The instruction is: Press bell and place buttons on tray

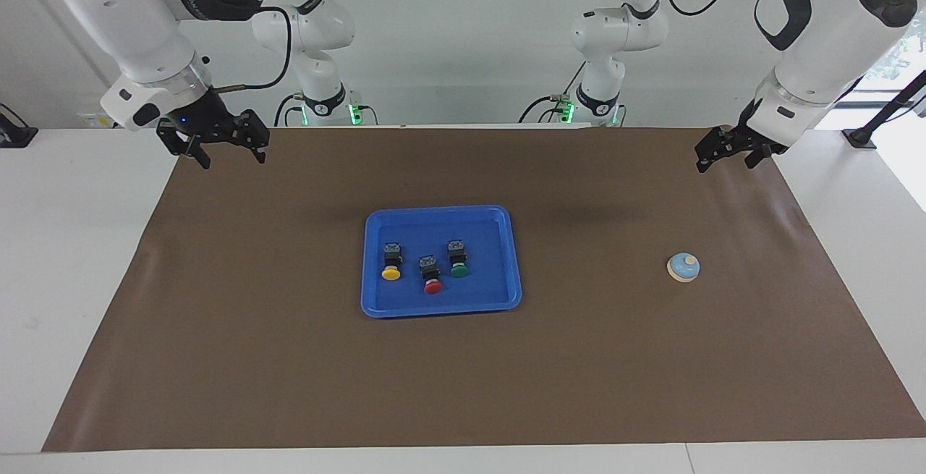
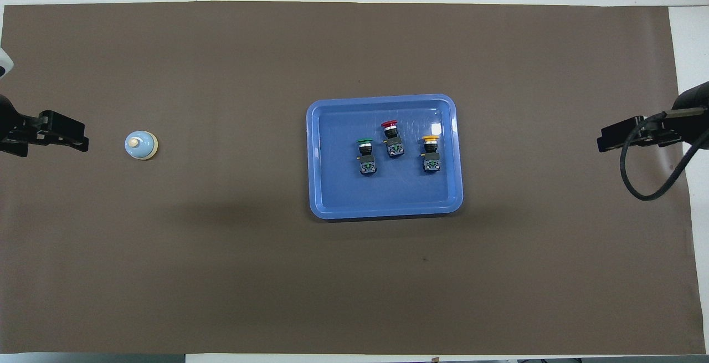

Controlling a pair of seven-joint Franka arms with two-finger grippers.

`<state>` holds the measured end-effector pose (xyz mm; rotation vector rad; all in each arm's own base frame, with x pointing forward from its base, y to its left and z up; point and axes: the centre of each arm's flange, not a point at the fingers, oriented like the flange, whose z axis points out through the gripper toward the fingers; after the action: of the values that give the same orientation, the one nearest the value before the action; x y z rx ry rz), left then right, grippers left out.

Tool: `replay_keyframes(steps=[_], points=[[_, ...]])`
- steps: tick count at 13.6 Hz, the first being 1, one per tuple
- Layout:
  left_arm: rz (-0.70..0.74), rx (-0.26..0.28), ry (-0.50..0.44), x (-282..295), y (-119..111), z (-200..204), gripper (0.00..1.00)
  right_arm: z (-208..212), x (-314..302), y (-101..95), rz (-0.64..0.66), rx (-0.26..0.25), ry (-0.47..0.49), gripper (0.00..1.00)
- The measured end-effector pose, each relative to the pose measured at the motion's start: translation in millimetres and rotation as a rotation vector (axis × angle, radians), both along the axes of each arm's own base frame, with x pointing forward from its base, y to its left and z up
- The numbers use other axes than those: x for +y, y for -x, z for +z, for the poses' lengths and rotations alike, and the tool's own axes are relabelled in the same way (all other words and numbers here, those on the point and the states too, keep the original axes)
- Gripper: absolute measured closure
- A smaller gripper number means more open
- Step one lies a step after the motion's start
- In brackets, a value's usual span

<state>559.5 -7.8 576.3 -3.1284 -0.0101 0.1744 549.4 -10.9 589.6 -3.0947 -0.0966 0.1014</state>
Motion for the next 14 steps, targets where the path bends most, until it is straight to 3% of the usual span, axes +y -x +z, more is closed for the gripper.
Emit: replay_keyframes(steps=[14], points=[[0.000,0.000,0.000,0.0,0.0,0.0,0.00,9.3,-8.4,3.7,-0.009,-0.005,0.039,0.00]])
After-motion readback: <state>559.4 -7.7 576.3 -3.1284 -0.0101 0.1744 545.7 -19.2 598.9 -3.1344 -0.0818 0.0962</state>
